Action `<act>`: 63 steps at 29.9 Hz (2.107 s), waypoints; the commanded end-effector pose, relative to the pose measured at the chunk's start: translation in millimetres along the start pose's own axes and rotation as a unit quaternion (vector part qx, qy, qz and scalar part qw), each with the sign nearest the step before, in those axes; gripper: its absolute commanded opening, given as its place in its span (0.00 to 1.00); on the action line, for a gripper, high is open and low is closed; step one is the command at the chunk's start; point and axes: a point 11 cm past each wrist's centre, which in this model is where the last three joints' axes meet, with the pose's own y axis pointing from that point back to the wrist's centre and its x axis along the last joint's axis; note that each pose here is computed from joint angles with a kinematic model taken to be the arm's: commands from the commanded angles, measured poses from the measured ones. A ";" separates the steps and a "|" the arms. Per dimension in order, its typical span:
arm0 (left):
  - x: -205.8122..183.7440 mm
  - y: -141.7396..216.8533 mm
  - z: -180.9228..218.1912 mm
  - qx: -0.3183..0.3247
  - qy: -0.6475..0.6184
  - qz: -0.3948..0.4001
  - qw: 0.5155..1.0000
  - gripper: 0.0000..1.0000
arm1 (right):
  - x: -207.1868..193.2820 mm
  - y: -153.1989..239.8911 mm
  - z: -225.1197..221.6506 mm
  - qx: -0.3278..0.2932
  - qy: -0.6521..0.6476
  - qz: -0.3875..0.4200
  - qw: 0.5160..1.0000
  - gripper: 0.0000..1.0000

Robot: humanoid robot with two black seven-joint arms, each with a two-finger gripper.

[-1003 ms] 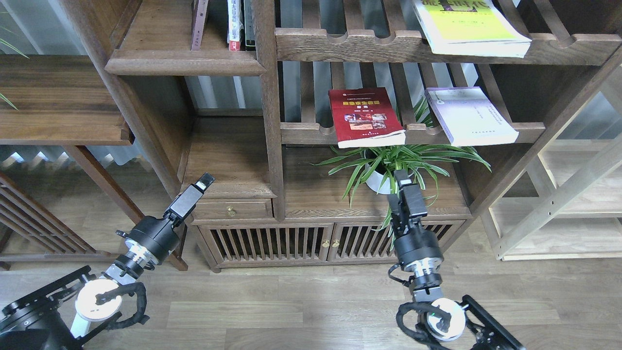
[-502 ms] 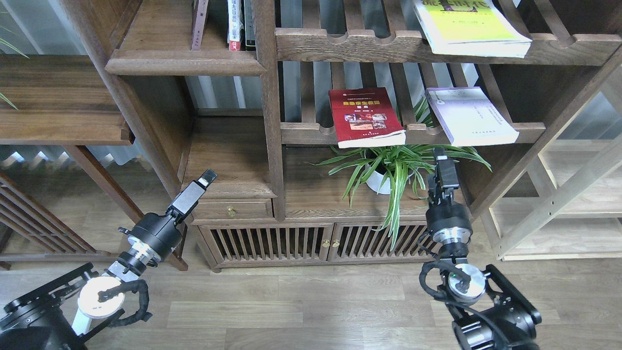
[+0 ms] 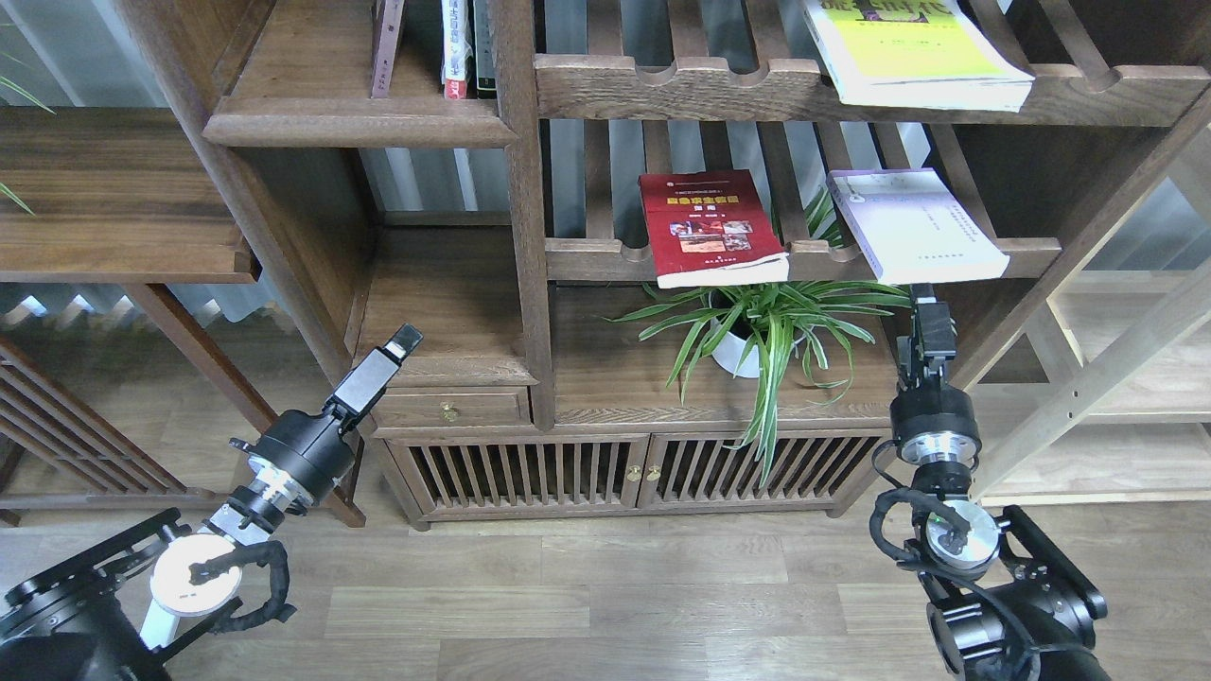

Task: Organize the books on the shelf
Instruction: 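Move the right gripper toward the white book beside the plant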

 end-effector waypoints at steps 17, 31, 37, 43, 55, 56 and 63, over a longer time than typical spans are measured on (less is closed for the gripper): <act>-3.2 7.1 5.9 0.002 -0.004 -0.004 1.000 0.99 | -11.6 -29.8 -13.0 0.001 0.009 0.017 1.000 1.00; -2.8 17.0 14.0 0.002 -0.010 -0.002 1.000 0.99 | -0.6 -42.5 -39.3 0.028 0.026 0.046 0.998 1.00; -1.0 19.0 13.4 0.002 -0.009 0.001 1.000 0.99 | -7.4 -47.7 -35.2 0.025 0.024 0.039 0.999 1.00; 2.7 23.3 9.7 0.004 -0.005 0.007 1.000 0.99 | -12.2 -50.9 -32.2 0.021 0.026 0.033 0.999 1.00; 6.8 36.8 14.3 0.001 -0.004 0.015 1.000 0.99 | -16.0 -61.3 -28.5 0.023 0.030 0.055 0.998 1.00; 6.9 38.3 17.1 -0.003 -0.005 0.016 1.000 0.99 | -16.5 -63.1 -29.5 0.024 0.031 0.056 0.998 1.00; 8.3 46.1 22.5 -0.009 -0.005 0.020 1.000 0.99 | -18.2 -74.5 -37.7 0.038 0.037 0.068 0.996 1.00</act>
